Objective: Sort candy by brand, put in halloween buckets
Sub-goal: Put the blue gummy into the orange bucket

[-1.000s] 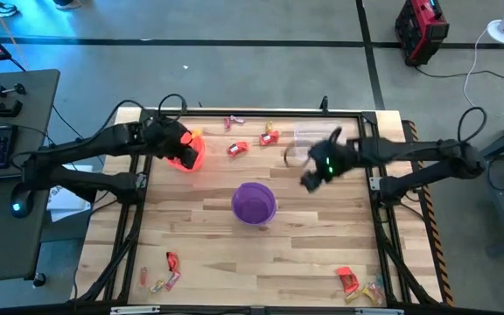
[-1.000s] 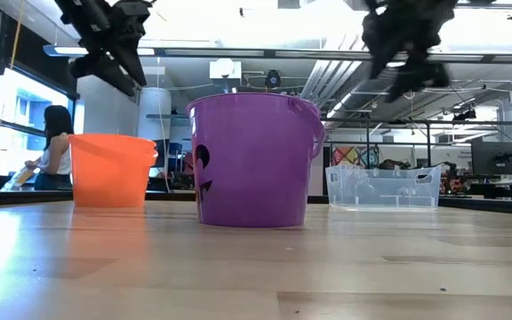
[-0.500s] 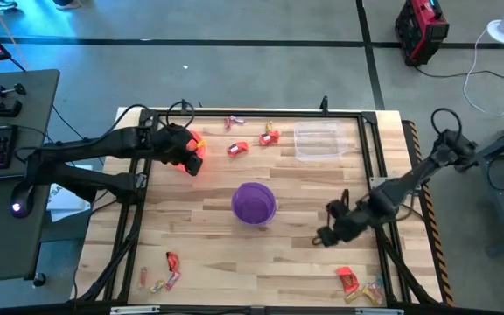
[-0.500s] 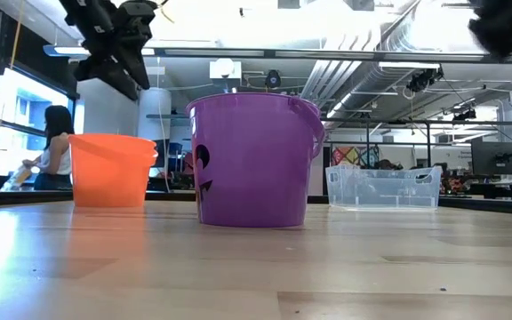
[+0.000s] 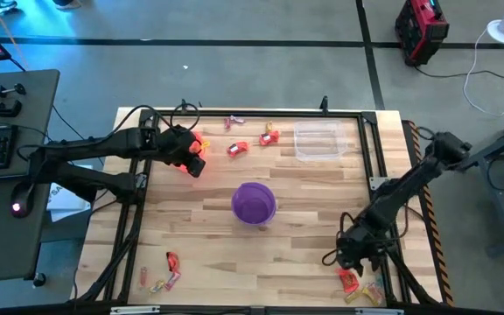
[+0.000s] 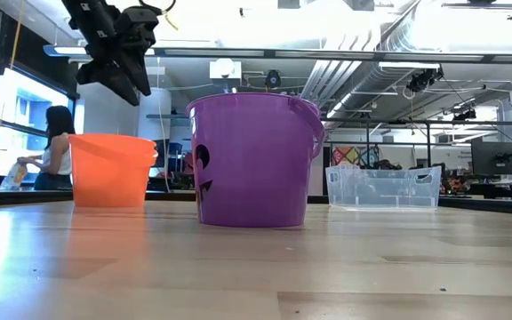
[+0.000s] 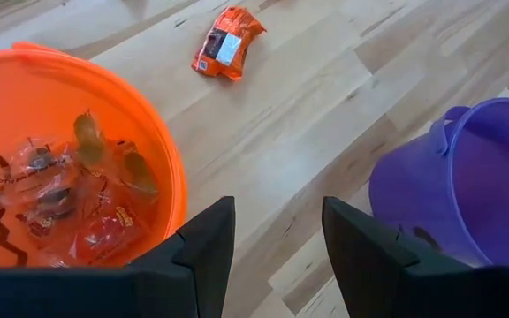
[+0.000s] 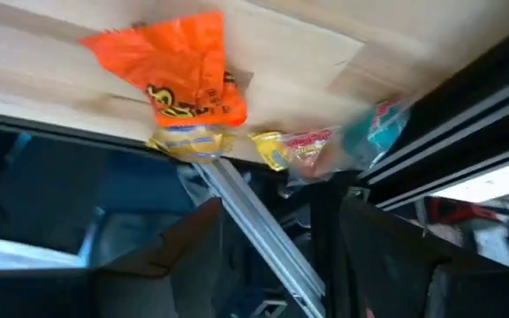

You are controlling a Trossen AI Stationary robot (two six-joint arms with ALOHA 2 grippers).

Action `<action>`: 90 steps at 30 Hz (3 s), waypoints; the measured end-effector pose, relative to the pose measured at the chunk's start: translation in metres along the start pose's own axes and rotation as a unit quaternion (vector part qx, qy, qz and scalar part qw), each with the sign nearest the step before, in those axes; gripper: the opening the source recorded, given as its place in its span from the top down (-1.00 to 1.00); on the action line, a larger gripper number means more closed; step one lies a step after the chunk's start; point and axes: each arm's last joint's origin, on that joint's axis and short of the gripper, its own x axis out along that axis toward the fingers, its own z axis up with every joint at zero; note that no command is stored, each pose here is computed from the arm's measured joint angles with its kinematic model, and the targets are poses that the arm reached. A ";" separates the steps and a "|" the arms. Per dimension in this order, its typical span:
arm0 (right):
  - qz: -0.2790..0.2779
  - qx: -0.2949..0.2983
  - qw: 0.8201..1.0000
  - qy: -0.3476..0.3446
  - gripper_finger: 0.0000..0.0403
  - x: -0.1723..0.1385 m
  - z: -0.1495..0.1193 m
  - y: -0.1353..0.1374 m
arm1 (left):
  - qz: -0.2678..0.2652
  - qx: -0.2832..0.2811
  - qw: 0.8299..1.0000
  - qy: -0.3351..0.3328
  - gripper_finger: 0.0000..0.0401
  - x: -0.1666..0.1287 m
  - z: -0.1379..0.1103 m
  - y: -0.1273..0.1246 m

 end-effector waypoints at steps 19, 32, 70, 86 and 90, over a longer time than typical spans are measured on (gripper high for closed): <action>-0.139 -0.070 0.987 0.046 -0.11 0.047 0.039 0.001 | 0.010 0.002 1.000 -0.008 0.19 0.000 0.000 0.000; -0.172 -0.073 0.981 0.047 0.17 0.055 0.029 -0.008 | 0.015 0.001 1.000 -0.013 0.19 0.000 0.000 0.000; 0.128 -0.156 0.803 -0.561 1.00 -0.196 -0.018 0.039 | -0.062 -0.023 0.997 -0.036 0.19 -0.003 0.008 -0.008; 0.351 -0.364 0.580 -0.639 1.00 -0.267 0.117 0.148 | -0.313 -0.090 0.865 -0.382 0.19 -0.111 0.032 -0.008; 0.369 -0.357 0.570 -0.642 1.00 -0.265 0.143 0.173 | -0.273 -0.097 0.848 -0.444 0.19 -0.124 0.031 0.000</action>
